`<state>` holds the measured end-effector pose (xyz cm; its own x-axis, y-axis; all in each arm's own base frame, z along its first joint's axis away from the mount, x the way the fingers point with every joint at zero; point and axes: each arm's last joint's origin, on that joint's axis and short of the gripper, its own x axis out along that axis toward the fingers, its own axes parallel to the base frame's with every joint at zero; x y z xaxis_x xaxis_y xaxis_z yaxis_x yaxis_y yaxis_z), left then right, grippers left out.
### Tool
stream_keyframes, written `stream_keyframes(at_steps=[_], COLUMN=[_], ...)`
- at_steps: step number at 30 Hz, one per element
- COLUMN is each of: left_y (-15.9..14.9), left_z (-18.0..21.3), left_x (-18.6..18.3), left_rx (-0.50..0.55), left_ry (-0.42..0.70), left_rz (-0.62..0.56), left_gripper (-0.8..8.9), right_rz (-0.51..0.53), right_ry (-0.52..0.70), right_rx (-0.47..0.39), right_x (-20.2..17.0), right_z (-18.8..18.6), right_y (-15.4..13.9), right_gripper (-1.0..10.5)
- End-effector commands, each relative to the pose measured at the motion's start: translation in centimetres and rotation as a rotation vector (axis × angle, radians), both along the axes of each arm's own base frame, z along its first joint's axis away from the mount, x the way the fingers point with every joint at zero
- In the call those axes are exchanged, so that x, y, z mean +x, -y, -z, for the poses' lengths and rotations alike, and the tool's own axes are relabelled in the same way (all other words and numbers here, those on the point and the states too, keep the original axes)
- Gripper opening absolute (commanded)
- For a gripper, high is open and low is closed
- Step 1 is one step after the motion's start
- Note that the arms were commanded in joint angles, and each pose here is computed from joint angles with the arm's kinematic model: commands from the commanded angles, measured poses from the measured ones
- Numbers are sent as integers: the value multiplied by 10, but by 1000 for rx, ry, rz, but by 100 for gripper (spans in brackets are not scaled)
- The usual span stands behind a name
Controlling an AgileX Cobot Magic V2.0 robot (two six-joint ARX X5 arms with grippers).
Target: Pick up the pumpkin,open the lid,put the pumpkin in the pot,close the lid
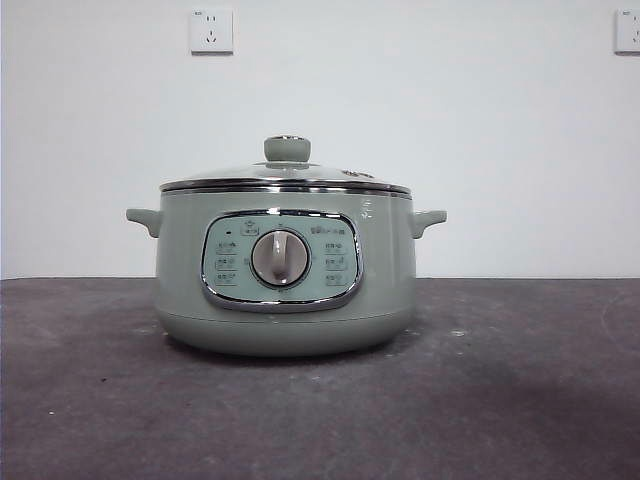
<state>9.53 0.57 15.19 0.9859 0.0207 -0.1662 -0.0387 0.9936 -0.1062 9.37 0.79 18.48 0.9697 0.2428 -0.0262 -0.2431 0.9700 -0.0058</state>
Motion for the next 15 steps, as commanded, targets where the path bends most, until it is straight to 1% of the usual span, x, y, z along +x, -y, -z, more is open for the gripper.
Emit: stream_keyframes(at_steps=[1, 6, 12, 15], left_y=[0, 0, 0, 0], left_z=[5, 5, 5, 5], left_x=[1, 1, 1, 1], left_rx=[-6, -5, -6, -6], left_ry=[-12, -12, -12, -12], left_rz=[-5, -5, -5, -5], left_gripper=[-3, -3, -3, -3], right_rz=[0, 0, -11, -11], right_ry=[-17, -46, -139, -140], right_rx=[22, 21, 18, 27], right_x=[1, 2, 1, 1], right_z=[12, 25, 35, 35], right_y=[0, 0, -1, -1], right_gripper=[1, 1, 1, 1])
